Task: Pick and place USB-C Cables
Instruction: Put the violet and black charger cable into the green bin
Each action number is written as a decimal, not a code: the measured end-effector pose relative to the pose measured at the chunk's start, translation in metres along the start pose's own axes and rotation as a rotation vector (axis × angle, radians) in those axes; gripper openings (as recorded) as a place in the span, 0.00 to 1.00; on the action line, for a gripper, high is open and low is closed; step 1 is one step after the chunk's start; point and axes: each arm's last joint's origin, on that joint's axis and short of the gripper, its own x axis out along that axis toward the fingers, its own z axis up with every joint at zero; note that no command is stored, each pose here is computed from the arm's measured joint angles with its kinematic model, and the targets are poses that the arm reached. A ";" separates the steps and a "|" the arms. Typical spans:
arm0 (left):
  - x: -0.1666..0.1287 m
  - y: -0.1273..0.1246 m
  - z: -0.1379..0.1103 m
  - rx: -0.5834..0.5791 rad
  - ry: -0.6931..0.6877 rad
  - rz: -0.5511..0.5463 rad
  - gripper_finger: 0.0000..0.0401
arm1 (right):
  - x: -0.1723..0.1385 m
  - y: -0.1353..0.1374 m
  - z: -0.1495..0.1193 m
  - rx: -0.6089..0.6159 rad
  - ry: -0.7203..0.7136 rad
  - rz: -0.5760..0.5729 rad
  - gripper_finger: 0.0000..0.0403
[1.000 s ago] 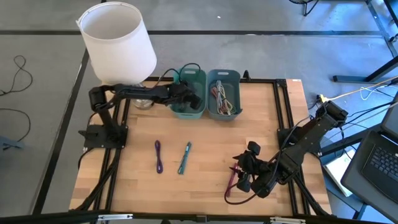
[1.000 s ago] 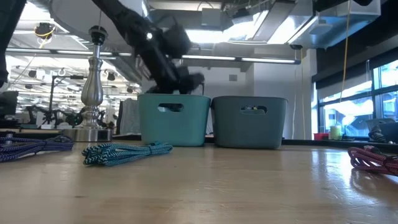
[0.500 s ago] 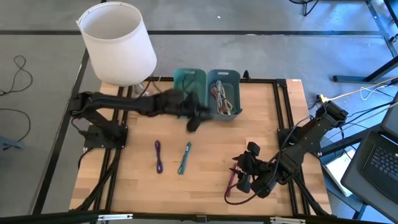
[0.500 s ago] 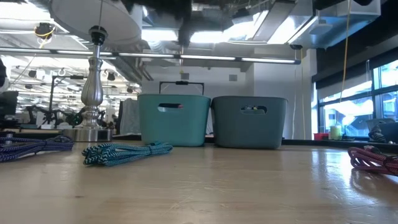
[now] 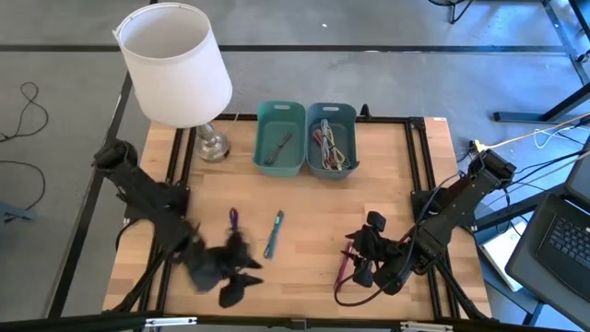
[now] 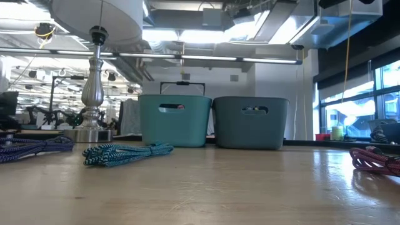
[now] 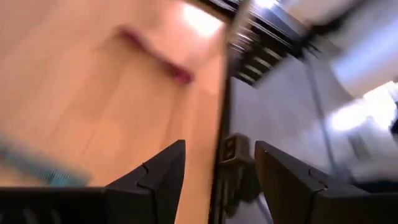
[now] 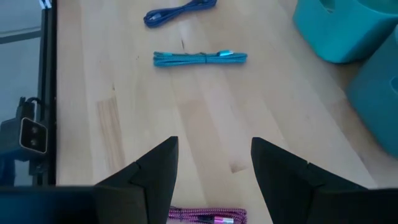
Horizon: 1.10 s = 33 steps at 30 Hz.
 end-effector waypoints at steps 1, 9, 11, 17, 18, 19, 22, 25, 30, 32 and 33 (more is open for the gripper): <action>-0.007 -0.002 -0.012 -0.057 -0.034 0.064 0.47 | 0.000 0.000 0.000 -0.001 -0.010 -0.008 0.51; -0.028 0.031 -0.062 -0.344 -0.270 0.496 0.46 | 0.000 -0.001 0.003 -0.012 -0.070 -0.044 0.51; -0.022 0.045 -0.067 -0.402 -0.200 0.649 0.45 | 0.000 0.000 0.003 -0.005 -0.074 -0.036 0.51; -0.009 0.071 -0.073 -0.503 0.005 1.020 0.40 | 0.000 0.001 0.003 -0.006 -0.065 -0.024 0.51; -0.007 0.073 -0.073 -0.501 0.002 1.034 0.39 | 0.000 0.001 0.003 -0.007 -0.065 -0.024 0.51; -0.005 0.074 -0.072 -0.501 -0.003 1.041 0.39 | 0.000 0.001 0.003 -0.007 -0.066 -0.024 0.51; 0.001 0.078 -0.068 -0.503 -0.016 1.054 0.37 | 0.000 0.001 0.003 -0.008 -0.065 -0.024 0.51; 0.006 0.082 -0.064 -0.498 -0.005 1.063 0.36 | 0.000 0.001 0.003 -0.010 -0.069 -0.027 0.51; 0.015 0.084 -0.058 -0.519 0.013 1.033 0.37 | 0.000 0.001 0.004 -0.007 -0.072 -0.024 0.51; 0.019 0.085 -0.057 -0.533 0.013 1.006 0.37 | 0.000 0.002 0.003 -0.006 -0.074 -0.025 0.51; 0.021 0.087 -0.058 -0.538 0.014 0.999 0.37 | 0.001 0.002 0.003 -0.007 -0.073 -0.026 0.51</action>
